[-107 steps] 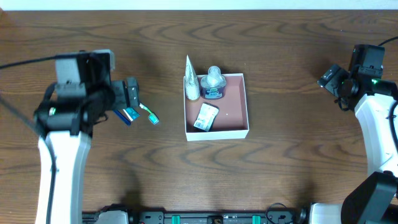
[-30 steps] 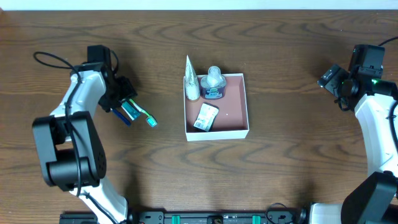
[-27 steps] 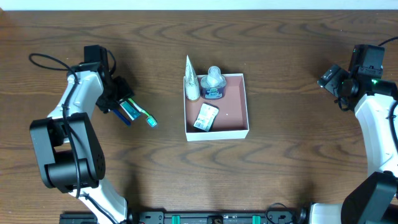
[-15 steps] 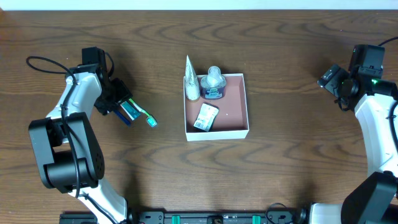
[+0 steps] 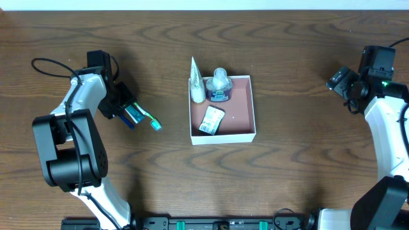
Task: Pack container
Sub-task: 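Grasp the Colgate toothpaste tube with the left gripper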
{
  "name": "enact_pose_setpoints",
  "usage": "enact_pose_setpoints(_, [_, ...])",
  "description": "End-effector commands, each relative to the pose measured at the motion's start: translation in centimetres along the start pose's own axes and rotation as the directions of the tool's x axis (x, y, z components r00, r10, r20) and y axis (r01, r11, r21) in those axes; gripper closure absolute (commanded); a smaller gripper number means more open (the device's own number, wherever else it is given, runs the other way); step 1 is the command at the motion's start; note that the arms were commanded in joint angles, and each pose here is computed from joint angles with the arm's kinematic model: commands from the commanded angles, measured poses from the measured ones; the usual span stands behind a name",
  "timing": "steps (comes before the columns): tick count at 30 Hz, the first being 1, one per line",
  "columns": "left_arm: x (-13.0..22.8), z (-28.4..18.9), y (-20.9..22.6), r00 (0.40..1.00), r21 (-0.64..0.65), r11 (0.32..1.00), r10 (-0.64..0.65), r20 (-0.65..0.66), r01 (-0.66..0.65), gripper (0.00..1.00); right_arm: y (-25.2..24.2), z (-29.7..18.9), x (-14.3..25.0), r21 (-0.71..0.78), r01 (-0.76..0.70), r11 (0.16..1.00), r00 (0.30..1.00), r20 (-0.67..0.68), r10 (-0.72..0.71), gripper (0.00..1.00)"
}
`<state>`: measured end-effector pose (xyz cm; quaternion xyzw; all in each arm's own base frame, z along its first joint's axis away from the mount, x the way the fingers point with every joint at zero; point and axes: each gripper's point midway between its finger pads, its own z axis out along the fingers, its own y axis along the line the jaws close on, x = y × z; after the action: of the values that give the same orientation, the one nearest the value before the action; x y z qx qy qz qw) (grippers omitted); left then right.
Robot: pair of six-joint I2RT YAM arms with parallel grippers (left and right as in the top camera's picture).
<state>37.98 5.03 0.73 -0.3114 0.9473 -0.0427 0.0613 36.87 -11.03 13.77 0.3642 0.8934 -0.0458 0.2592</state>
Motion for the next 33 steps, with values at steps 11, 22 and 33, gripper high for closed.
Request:
enact_pose_setpoints(11, [1.7, 2.6, 1.3, 0.997, -0.054, 0.999, -0.010, -0.082, 0.006, 0.49, -0.1, 0.1, -0.1, 0.006, -0.013, 1.000, 1.000, 0.001, 0.013, 0.01])
enact_pose_setpoints(22, [1.8, 2.5, 1.4, 0.996, -0.056, 0.998, -0.007, -0.089, 0.002, 0.48, -0.1, 0.1, -0.1, 0.006, -0.013, 1.000, 1.000, 0.001, 0.013, 0.01])
enact_pose_setpoints(33, [0.4, 2.7, 0.7, 0.999, -0.026, 1.000, 0.014, -0.033, -0.015, 0.56, -0.1, 0.1, -0.1, 0.006, -0.013, 1.000, 1.000, 0.001, 0.013, 0.01])
